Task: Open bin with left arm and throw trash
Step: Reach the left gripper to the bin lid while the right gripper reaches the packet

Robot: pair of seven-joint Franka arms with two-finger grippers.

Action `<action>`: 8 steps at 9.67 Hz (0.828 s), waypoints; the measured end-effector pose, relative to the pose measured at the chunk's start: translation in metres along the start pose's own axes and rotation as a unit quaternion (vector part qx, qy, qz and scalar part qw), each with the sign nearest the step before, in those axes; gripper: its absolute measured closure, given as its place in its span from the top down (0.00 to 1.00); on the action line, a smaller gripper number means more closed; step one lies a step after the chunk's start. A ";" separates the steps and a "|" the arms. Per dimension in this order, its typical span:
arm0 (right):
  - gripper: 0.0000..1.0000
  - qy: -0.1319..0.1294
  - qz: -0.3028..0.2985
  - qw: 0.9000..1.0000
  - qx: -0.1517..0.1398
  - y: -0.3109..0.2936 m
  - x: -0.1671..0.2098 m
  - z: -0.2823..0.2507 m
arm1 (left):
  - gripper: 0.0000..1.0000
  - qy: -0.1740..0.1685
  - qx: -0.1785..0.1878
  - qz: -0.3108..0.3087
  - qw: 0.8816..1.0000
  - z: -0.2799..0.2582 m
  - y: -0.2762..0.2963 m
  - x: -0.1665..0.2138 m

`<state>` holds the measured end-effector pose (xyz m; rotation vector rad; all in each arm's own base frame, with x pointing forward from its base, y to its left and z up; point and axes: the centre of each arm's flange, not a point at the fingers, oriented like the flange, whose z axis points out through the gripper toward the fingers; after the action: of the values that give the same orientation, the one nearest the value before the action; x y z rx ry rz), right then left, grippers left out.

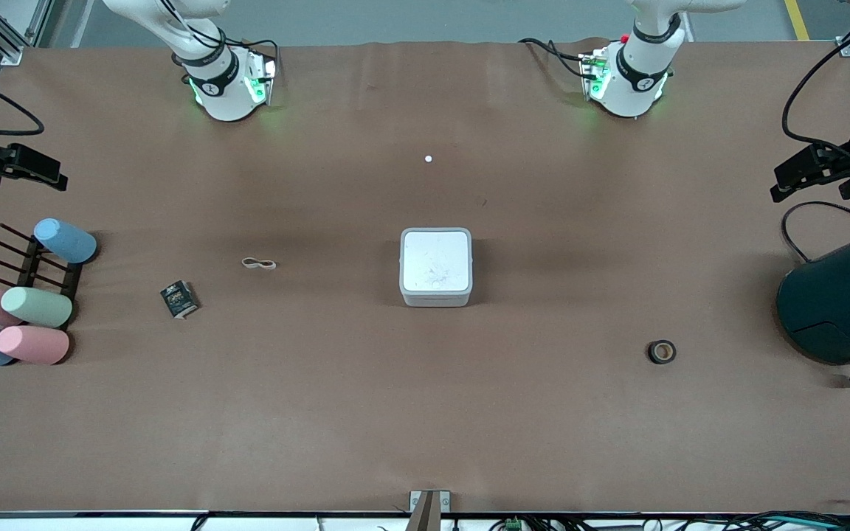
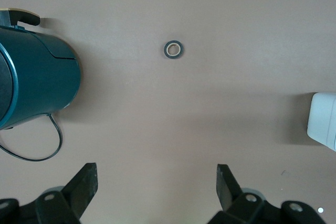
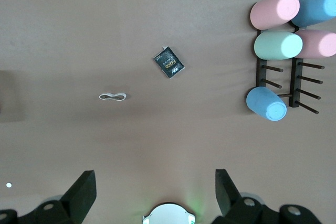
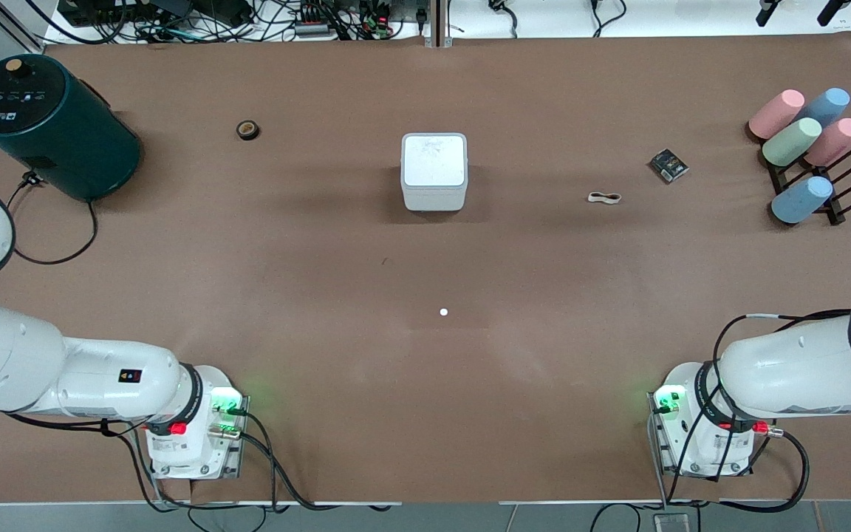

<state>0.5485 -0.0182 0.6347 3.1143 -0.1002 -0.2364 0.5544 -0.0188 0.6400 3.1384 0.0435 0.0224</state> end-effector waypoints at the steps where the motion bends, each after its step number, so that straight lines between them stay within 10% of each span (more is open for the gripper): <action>1: 1.00 0.000 0.000 1.000 0.000 0.000 0.000 0.000 | 1.00 0.000 0.000 0.000 1.000 0.000 0.000 0.001; 5: 1.00 -0.001 -0.002 1.000 0.000 -0.002 0.003 0.006 | 0.93 -0.019 -0.007 0.067 0.998 0.015 0.063 0.000; 8: 1.00 -0.007 -0.028 1.000 -0.004 -0.031 0.020 0.058 | 0.50 -0.029 -0.054 0.129 0.990 0.090 0.234 0.001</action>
<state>0.5618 0.0110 0.5732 3.1103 -0.0110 -0.2580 0.5632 -0.2530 0.5506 3.0100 -0.3507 -0.0640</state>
